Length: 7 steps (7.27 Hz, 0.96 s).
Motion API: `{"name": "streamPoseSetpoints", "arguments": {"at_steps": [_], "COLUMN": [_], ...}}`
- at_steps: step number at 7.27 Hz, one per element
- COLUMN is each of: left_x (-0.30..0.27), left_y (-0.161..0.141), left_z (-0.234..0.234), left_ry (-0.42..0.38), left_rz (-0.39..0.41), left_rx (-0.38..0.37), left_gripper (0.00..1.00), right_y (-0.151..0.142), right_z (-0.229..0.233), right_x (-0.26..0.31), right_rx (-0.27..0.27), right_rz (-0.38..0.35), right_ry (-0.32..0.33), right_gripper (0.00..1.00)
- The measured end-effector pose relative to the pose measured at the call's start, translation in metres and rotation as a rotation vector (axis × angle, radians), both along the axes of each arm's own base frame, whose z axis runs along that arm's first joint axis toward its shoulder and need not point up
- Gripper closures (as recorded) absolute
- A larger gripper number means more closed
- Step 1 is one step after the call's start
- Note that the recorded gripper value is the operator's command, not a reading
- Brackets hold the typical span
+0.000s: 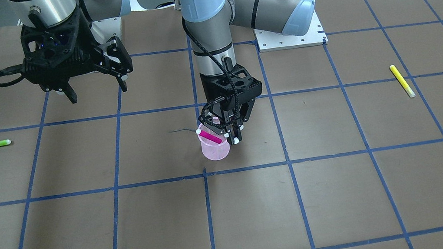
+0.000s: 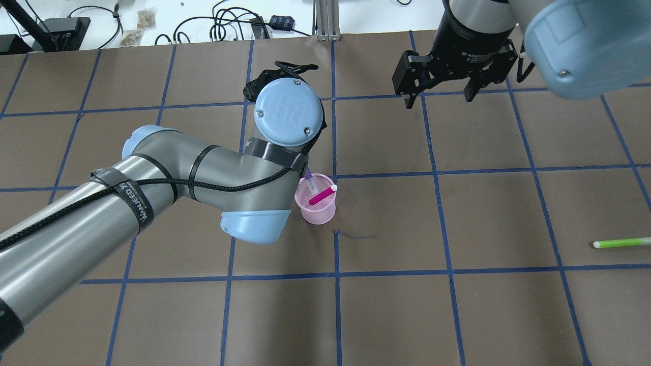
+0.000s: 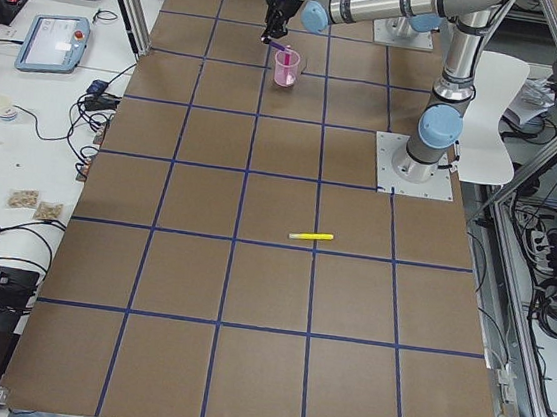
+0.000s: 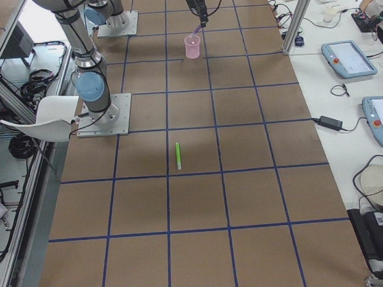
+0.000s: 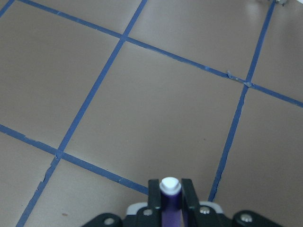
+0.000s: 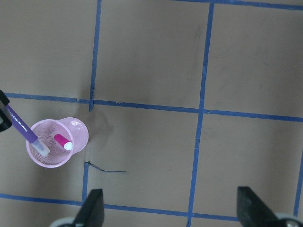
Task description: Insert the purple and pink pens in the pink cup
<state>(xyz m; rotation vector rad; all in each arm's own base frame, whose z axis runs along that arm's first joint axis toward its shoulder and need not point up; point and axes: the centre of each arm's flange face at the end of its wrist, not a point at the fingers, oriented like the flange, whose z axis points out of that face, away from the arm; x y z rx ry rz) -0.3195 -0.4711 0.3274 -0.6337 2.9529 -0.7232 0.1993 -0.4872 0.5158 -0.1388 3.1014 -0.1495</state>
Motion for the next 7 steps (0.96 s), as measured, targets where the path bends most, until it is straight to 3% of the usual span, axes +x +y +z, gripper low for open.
{"name": "streamPoseSetpoints", "arguments": {"at_steps": [6,7], "left_x": [-0.002,-0.003], "left_y": [0.009,0.008], "left_z": [-0.035,-0.039], "left_ry": [-0.017,-0.018], "left_rz": [0.0,0.0], "left_rx": [0.063,0.069], "left_gripper": [1.0,0.68], "right_y": [0.004,0.003], "right_z": [0.004,0.004], "right_x": [-0.001,-0.003], "right_rx": [-0.003,-0.005], "right_rz": [-0.071,-0.075], "right_ry": [-0.002,0.002], "right_gripper": [0.0,0.0]}}
